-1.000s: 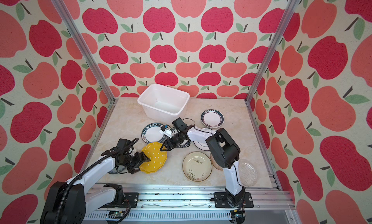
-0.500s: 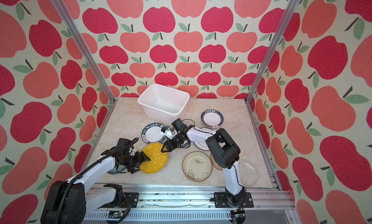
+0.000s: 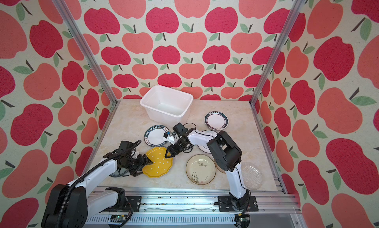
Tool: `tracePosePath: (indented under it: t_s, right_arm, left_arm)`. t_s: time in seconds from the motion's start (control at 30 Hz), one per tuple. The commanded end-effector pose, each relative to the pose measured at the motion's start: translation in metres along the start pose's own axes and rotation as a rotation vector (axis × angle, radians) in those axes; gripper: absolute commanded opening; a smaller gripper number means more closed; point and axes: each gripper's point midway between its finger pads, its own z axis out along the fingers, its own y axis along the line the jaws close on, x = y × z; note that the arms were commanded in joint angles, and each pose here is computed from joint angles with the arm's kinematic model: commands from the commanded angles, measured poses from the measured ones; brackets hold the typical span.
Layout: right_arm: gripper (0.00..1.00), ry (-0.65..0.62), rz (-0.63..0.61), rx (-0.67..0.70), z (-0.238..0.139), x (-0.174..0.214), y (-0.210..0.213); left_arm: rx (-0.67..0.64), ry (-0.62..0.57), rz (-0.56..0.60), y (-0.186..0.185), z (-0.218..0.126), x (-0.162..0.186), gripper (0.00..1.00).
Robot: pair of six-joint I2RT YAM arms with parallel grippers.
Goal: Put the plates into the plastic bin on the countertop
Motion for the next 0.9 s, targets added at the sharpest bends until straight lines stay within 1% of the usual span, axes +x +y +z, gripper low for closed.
tracePosePath:
  t_s: [0.0,0.07,0.2,0.33,0.4,0.53,0.73,0.8,0.87]
  right_arm:
    - [0.57,0.007,-0.077,-0.155,0.005,-0.001,0.049]
    - [0.55,0.005,-0.074,-0.148,0.004,0.0,0.05]
    - [0.41,0.014,-0.064,-0.14,0.001,0.001,0.05]
    - [0.32,0.03,-0.056,-0.128,0.002,0.003,0.05]
    - [0.3,0.035,-0.052,-0.118,0.002,0.005,0.049]
    - [0.19,0.037,-0.051,-0.091,0.002,0.005,0.047]
    - [0.09,0.042,-0.039,-0.044,0.001,0.004,0.042]
    - [0.03,0.04,-0.037,-0.035,-0.001,0.003,0.043]
    - [0.0,0.034,-0.032,-0.028,-0.005,0.003,0.043]
  left_arm:
    - [0.156,-0.064,0.112,-0.04,-0.014,-0.013,0.73]
    - [0.157,-0.076,0.121,-0.04,-0.017,-0.012,0.72]
    - [0.158,-0.102,0.129,-0.037,-0.021,-0.011,0.71]
    - [0.165,-0.118,0.117,-0.031,-0.021,-0.007,0.71]
    - [0.167,-0.124,0.108,-0.028,-0.021,-0.005,0.71]
    - [0.171,-0.137,0.1,-0.024,-0.021,-0.002,0.71]
    - [0.173,-0.144,0.107,-0.025,-0.023,-0.003,0.72]
    - [0.174,-0.15,0.11,-0.025,-0.023,-0.004,0.72]
    - [0.173,-0.155,0.113,-0.026,-0.023,-0.005,0.73]
